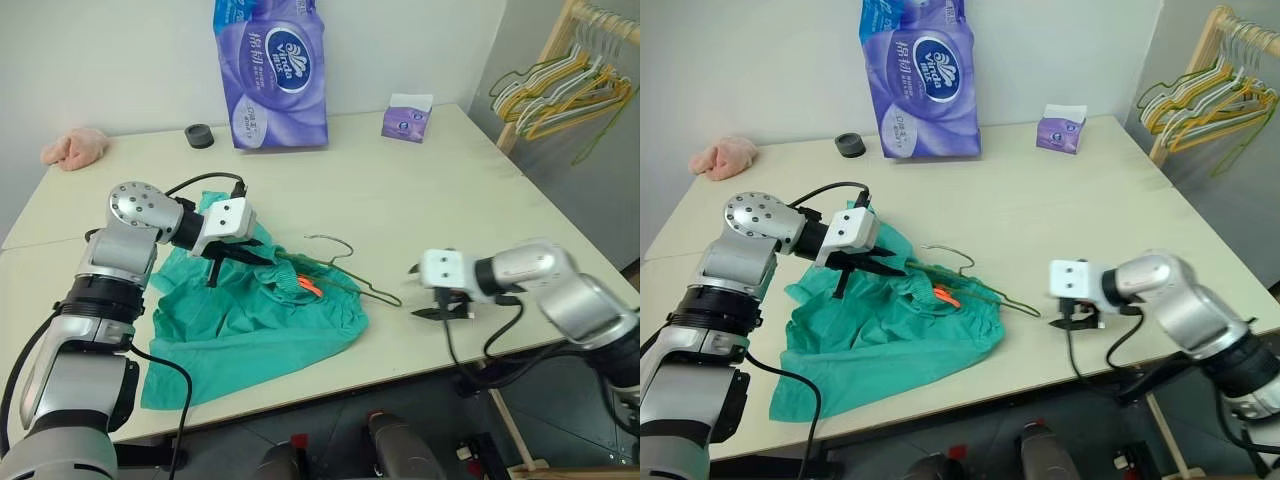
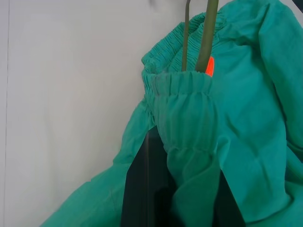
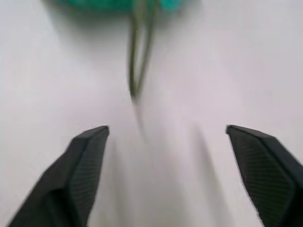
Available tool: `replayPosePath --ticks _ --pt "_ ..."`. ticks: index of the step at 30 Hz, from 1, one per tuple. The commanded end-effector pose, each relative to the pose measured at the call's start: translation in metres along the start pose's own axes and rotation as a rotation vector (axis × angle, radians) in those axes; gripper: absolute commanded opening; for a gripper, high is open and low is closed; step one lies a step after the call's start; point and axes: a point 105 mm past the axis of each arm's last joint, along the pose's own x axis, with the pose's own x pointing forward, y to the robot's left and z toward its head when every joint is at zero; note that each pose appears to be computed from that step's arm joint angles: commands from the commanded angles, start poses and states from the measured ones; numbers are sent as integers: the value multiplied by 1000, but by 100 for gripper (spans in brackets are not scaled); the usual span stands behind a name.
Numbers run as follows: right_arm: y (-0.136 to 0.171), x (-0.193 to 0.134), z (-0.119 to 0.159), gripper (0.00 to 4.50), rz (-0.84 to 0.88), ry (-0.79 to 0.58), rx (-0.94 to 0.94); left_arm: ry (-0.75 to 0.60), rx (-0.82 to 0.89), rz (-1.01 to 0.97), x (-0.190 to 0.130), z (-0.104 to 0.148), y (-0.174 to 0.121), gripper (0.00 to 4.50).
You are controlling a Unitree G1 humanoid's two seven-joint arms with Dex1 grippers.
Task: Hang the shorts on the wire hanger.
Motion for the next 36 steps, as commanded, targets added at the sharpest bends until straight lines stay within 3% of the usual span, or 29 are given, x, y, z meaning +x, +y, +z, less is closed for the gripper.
replayPosePath --ticks 1,11,16,21,31,36 --pt "-6 -20 -4 449 -86 -63 81 -50 -43 35 -9 10 6 0" --pt "24 -8 33 449 -153 -369 337 -307 -345 126 -28 30 20 0" --pt "26 -3 38 449 -190 -423 550 -306 -395 130 -33 25 13 0" --pt "26 13 61 449 -171 -511 730 -296 -397 135 -34 24 12 0" --pt "53 45 82 449 -63 -479 788 -288 -384 137 -34 24 11 0" --pt "56 61 75 449 -74 -426 818 -289 -379 143 -34 25 12 0"
